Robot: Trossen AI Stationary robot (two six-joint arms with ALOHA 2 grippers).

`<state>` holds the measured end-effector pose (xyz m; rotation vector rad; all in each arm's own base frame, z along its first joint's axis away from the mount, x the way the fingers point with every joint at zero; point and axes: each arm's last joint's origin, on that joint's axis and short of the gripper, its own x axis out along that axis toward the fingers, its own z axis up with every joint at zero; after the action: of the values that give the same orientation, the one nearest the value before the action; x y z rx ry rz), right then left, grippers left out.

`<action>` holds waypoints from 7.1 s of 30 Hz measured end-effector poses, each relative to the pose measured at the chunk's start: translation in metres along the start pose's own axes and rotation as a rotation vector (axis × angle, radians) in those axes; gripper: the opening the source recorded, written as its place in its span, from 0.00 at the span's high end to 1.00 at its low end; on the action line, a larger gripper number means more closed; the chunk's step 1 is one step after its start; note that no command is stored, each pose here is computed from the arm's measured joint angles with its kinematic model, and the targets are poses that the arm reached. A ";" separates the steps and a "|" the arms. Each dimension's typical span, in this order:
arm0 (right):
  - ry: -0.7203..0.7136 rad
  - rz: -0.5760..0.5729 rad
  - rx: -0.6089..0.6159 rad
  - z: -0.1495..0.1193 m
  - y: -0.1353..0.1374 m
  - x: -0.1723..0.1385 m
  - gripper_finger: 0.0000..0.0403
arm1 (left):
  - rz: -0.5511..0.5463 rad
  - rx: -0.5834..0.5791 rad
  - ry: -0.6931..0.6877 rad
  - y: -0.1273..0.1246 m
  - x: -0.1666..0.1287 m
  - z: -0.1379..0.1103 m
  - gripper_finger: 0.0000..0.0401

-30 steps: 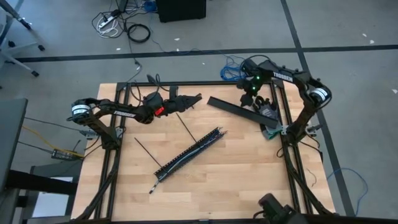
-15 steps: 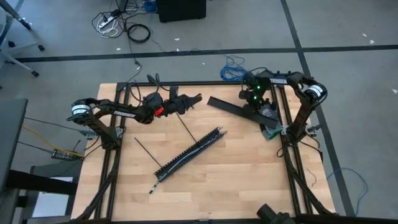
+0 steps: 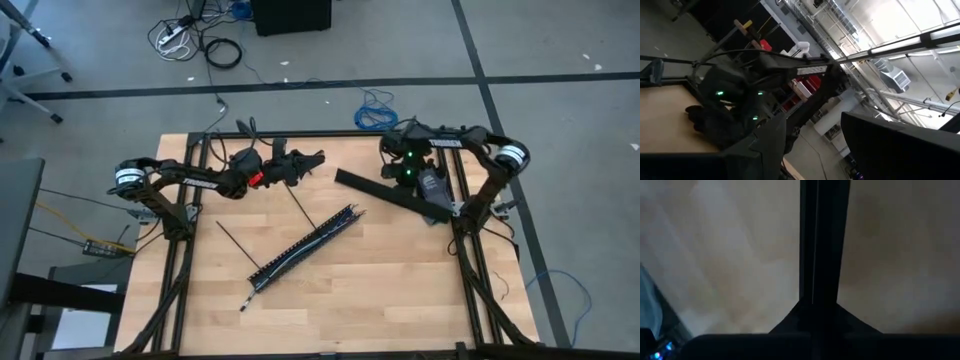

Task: Ziptie cables
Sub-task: Insert the black cover of the black cable duct

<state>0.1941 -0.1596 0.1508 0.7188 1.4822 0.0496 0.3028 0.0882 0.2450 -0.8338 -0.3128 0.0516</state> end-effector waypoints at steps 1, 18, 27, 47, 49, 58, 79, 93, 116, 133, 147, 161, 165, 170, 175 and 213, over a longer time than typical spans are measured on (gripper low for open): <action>-0.015 -0.008 -0.011 0.000 0.006 -0.004 0.99 | -0.001 0.000 -0.001 0.000 0.000 0.000 0.54; -0.413 -0.664 0.001 -0.040 0.058 -0.105 0.99 | -0.265 -0.039 -0.116 -0.018 -0.005 0.021 0.54; -0.375 -0.930 -0.053 -0.043 0.064 -0.111 0.99 | -0.317 -0.021 -0.066 -0.021 -0.005 0.020 0.54; -0.197 -1.238 -0.223 -0.038 0.059 -0.104 0.99 | -0.211 0.039 0.009 -0.055 0.053 0.069 0.65; -0.164 -1.236 -0.239 -0.039 0.054 -0.095 0.99 | -0.210 0.030 -0.008 -0.055 0.052 0.077 0.65; -0.176 -1.315 -0.356 -0.038 0.064 -0.055 0.99 | -0.052 -0.093 -0.055 -0.033 0.038 0.111 0.65; -0.403 -1.501 -0.749 -0.028 0.097 0.022 0.99 | 0.113 -0.660 0.196 -0.070 0.029 0.053 0.65; -0.738 -1.611 -0.608 -0.037 0.115 -0.022 0.99 | 0.513 -1.122 0.105 -0.073 0.021 0.004 0.65; -0.785 -1.608 -0.714 -0.036 0.121 -0.028 0.99 | 0.578 -1.031 -0.021 -0.067 0.018 0.004 0.69; -0.794 -1.595 -0.725 -0.035 0.121 -0.027 0.99 | 0.411 -0.989 -0.005 -0.057 0.041 -0.006 0.82; -0.884 -1.543 -0.696 -0.034 0.123 -0.030 0.90 | 0.400 -0.844 -0.051 -0.054 0.045 -0.007 0.99; -0.977 -0.257 -0.574 -0.028 0.118 -0.055 0.58 | 0.517 -0.556 -0.080 -0.040 0.041 -0.001 1.00; -0.972 -0.185 -0.546 -0.030 0.108 -0.060 0.51 | 0.501 -0.508 -0.061 -0.043 0.041 -0.002 1.00; -0.991 -0.137 -0.434 -0.030 0.104 -0.063 0.47 | 0.546 -0.436 -0.097 -0.055 0.033 0.002 1.00; -1.004 -0.064 -0.382 -0.029 0.108 -0.067 0.47 | 0.613 -0.429 -0.076 -0.054 0.009 -0.005 1.00; -0.328 -0.400 -1.029 0.058 0.174 -0.037 0.35 | 0.538 -0.558 -0.007 -0.064 -0.065 -0.172 1.00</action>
<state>0.3103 -0.0616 0.2603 -0.3887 1.0562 0.3424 0.2860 -0.0897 0.1675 -1.4565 -0.0979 0.4866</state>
